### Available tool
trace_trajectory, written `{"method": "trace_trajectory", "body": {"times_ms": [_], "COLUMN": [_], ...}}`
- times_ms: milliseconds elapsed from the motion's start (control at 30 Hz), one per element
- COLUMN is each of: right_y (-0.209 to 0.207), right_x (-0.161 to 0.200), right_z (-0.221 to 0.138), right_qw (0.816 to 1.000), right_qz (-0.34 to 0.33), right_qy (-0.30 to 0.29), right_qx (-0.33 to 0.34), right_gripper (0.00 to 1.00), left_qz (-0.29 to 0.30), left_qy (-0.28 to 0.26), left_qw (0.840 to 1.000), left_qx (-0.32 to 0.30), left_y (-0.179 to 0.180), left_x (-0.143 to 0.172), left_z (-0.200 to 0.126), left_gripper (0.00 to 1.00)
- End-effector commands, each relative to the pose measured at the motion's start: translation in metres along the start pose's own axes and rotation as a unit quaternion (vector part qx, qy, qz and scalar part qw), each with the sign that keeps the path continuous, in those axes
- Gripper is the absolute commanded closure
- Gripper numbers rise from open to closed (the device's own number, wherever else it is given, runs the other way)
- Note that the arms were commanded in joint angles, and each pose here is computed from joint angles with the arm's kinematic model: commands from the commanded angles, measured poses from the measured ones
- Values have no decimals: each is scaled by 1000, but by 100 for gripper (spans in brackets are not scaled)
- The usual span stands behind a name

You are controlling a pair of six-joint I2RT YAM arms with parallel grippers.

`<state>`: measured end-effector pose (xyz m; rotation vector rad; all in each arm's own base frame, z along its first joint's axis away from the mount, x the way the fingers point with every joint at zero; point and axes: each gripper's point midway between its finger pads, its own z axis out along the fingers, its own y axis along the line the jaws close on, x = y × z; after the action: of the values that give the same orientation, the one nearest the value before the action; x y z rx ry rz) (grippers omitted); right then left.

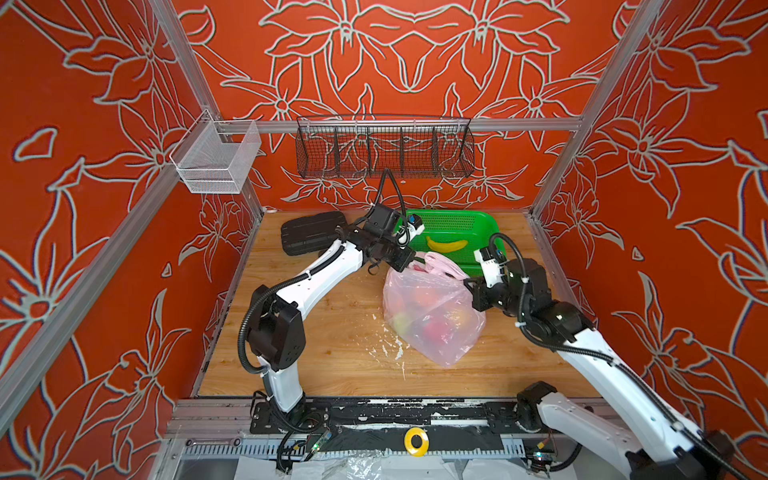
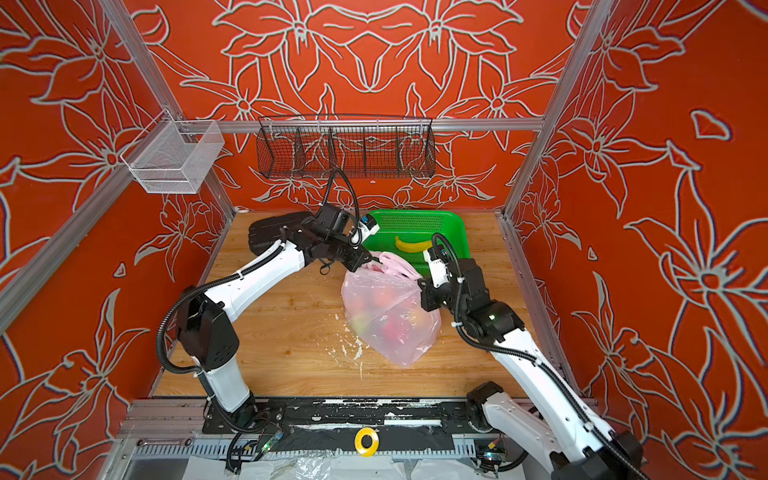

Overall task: Untie the knot of the plastic bag and take out the fruit
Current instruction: Untie the plastic bag at the center of the table.

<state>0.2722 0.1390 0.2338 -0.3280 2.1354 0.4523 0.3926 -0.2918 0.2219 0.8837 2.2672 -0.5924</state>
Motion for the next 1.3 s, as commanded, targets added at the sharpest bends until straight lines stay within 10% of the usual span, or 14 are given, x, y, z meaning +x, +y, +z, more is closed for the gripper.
{"method": "trace_trajectory", "body": {"times_ms": [0,200,567,833,1033,1267], "right_y": [-17,3,46,50,61,91], "right_x": [22,34,-83,-76,-41,49], "right_z": [-6,-14,-24,6,-13,-22], "right_qw": [999,999,992,993,984,953], "right_qz": [26,38,-12,29,72,115], "right_qy": [-7,0,-72,-24,-18,134], "right_qx": [39,-22,-100,-115,-160,-247], "right_gripper": [93,61,29,100,100,100], "left_qz": [-63,-100,-126,-171,-196,-156], "left_qy": [-44,-59,-65,-70,-79,-88], "left_qw": [996,993,990,983,977,984], "left_qx": [-39,-7,15,-21,-27,-19], "left_y": [11,0,-7,8,15,20], "left_x": [-17,-20,-24,-42,-52,-72], "left_z": [-29,-34,-34,-33,-29,-15], "left_gripper": [100,100,100,100,100,100]}}
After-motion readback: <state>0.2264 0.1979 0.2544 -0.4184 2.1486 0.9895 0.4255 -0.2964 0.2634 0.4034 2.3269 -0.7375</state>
